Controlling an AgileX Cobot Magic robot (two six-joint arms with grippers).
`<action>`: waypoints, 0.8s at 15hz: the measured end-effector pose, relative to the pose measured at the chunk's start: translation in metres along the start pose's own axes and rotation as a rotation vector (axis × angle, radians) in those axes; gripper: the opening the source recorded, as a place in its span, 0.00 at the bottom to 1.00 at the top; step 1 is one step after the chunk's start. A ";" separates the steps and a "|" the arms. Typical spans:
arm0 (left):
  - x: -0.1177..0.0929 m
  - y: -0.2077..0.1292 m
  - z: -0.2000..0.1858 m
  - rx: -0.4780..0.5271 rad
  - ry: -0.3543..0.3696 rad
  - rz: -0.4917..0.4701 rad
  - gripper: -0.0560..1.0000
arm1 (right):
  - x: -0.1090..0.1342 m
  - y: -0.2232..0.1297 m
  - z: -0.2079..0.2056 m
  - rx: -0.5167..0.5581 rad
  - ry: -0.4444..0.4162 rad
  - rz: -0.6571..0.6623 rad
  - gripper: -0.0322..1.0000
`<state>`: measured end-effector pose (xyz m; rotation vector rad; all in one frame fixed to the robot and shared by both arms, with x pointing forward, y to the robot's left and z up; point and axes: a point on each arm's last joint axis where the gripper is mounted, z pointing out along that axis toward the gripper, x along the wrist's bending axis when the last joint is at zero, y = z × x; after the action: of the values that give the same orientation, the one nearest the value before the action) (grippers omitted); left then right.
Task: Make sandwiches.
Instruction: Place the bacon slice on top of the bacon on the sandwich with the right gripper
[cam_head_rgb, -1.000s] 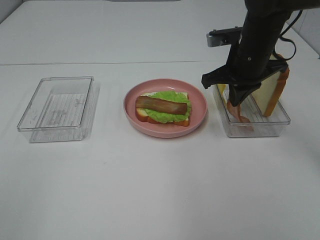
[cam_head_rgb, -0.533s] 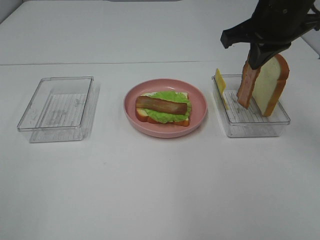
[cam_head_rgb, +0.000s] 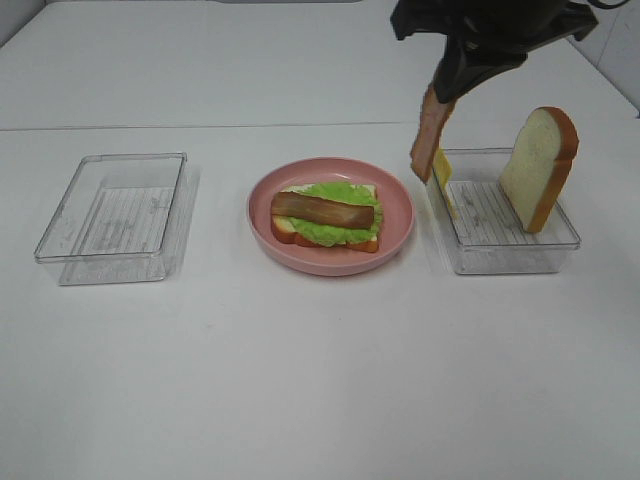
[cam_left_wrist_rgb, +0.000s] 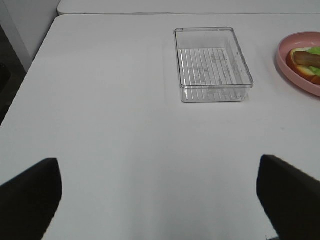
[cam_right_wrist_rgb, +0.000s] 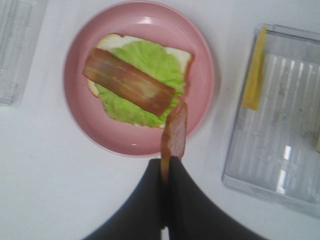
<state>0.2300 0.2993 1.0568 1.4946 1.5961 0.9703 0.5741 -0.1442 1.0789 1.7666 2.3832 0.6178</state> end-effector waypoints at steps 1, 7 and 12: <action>0.000 0.000 0.000 0.000 0.000 0.000 0.98 | 0.012 0.003 0.006 -0.010 0.016 -0.027 0.05; 0.000 0.000 0.000 0.000 0.000 0.000 0.98 | 0.079 0.019 0.056 -0.003 0.084 -0.154 0.05; 0.000 0.000 0.000 0.000 0.000 0.000 0.98 | 0.093 0.021 0.096 0.049 0.110 -0.148 0.05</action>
<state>0.2300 0.2993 1.0568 1.4946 1.5961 0.9703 0.5950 -0.0275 1.0134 1.5945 2.5951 0.6582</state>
